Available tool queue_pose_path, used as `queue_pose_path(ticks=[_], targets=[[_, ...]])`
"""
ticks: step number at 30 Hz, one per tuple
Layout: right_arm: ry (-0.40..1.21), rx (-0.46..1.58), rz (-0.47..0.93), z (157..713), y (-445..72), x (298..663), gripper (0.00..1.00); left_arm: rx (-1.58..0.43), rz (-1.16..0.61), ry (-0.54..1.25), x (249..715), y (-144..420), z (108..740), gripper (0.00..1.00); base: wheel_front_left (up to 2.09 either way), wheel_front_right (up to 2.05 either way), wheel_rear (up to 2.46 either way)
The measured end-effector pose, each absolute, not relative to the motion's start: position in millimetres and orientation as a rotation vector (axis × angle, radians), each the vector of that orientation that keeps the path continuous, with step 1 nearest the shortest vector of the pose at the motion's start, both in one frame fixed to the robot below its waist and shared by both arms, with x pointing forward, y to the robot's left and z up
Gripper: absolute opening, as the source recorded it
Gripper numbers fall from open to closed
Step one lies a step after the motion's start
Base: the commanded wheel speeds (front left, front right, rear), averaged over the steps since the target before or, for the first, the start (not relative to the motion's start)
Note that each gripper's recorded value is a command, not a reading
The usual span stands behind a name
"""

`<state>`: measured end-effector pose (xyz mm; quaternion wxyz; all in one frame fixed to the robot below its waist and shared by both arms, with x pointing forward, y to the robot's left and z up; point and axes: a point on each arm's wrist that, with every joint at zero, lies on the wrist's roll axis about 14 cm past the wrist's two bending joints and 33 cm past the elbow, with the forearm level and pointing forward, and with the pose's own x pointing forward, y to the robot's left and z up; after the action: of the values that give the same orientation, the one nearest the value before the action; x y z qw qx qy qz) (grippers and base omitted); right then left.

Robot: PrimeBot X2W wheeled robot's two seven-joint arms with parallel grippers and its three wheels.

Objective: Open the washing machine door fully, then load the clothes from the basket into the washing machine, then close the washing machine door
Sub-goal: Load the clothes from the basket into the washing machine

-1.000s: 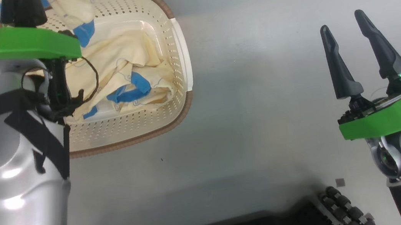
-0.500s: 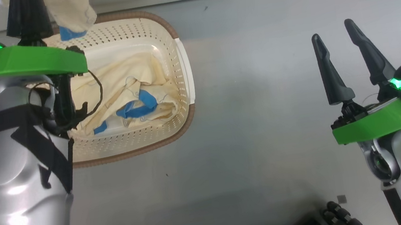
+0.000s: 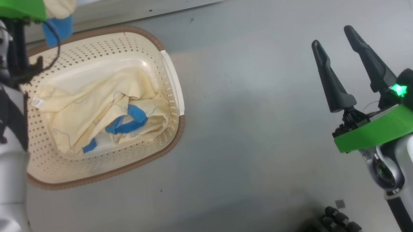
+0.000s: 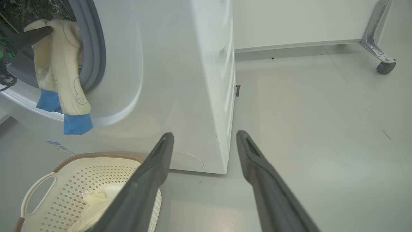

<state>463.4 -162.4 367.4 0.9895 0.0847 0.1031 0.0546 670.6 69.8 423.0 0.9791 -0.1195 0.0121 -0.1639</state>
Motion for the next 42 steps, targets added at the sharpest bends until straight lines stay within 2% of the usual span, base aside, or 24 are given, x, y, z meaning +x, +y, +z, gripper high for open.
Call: queue_pose_path(ticks=[25,42], targets=[[0.228,0.193,0.047,371.5,-176.8,445.6,1.00,-0.114,-0.400,0.110,717.4,29.1,450.9,0.00,0.00,0.00,0.00],[0.334,0.223,0.015,331.6,-179.9,435.6,1.00,-0.043,-0.384,0.212,743.6,37.7,392.2,0.00,0.00,0.00,0.00]])
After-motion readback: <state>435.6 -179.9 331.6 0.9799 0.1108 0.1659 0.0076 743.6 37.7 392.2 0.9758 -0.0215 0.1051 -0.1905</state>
